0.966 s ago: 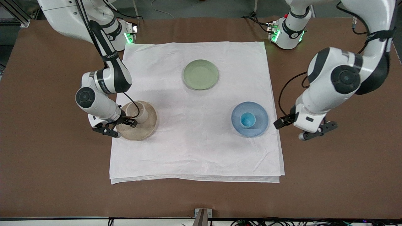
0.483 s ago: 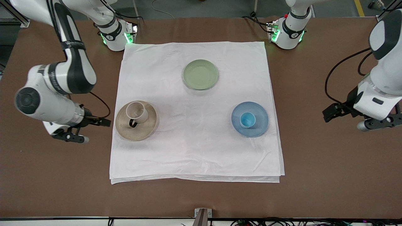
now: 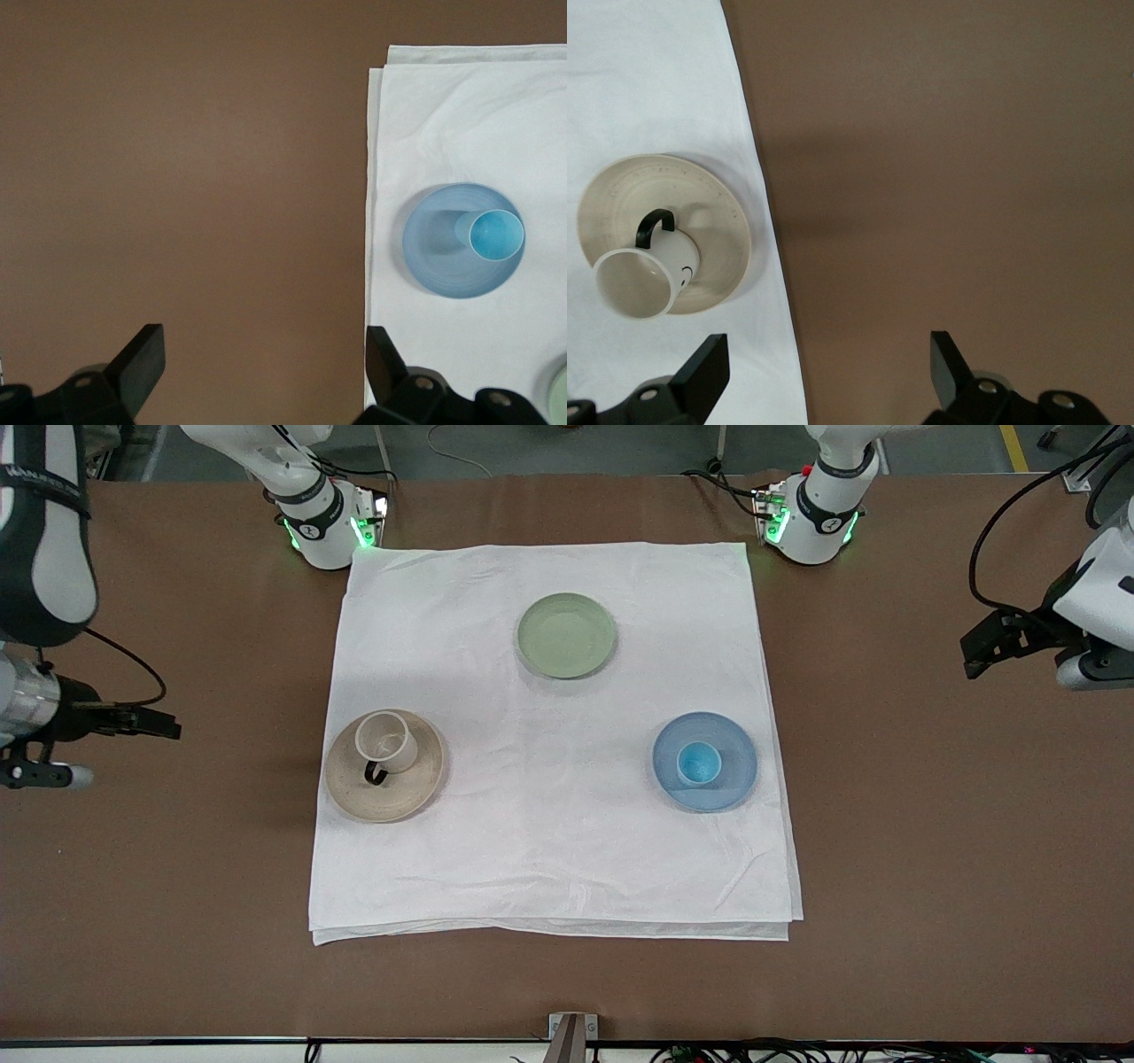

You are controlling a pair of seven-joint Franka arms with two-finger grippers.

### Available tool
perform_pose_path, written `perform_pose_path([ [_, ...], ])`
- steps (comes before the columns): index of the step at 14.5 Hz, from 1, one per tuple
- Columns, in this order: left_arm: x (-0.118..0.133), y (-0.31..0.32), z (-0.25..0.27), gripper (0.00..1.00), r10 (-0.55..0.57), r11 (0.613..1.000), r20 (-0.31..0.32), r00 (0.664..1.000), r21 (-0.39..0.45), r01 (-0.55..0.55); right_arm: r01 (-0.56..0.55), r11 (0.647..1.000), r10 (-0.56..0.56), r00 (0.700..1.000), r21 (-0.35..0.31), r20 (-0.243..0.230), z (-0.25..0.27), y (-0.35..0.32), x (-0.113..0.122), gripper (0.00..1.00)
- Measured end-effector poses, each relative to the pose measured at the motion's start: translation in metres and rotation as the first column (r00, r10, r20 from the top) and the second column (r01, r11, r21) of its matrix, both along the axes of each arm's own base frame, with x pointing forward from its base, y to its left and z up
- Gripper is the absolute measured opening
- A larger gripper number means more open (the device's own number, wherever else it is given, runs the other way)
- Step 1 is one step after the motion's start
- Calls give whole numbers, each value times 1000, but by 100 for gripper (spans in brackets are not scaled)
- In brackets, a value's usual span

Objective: Place blue cup in blue plate and white mug in gray plate

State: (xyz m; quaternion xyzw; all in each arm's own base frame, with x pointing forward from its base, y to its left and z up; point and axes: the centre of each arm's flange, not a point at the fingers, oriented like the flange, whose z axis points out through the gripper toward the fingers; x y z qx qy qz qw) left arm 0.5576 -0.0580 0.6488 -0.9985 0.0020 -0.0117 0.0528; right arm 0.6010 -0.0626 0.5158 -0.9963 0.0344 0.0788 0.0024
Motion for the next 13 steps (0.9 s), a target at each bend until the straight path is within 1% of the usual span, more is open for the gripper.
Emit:
perform_pose_path([
  [2, -7, 5, 2, 100, 10, 1000, -7, 1000, -15, -10, -20, 1000, 20, 1000, -8, 23, 49, 10, -1, 100],
  [4, -11, 8, 2, 100, 17, 1000, -9, 1000, -25, -17, -37, 999, 38, 998, -18, 47, 75, 20, -2, 100],
  [5, -12, 9, 2, 100, 18, 999, -10, 1000, -26, -18, -45, 999, 46, 998, -15, 39, 76, 25, -3, 100],
  [7, -12, 10, 0, 100, 21, 999, -14, 1000, -27, -21, -68, 998, 68, 998, -7, -7, 69, 39, -5, 100],
  [9, -12, 11, -2, 100, 22, 999, -18, 1000, -27, -22, -85, 996, 85, 996, -5, -28, 67, 49, -7, 100],
  [11, -12, 11, -2, 100, 22, 999, -19, 1000, -26, -22, -83, 997, 82, 996, -4, -34, 68, 48, -11, 100],
  [13, -12, 11, -2, 100, 22, 999, -19, 1000, -26, -22, -71, 998, 70, 997, -3, -25, 77, 41, -20, 100],
])
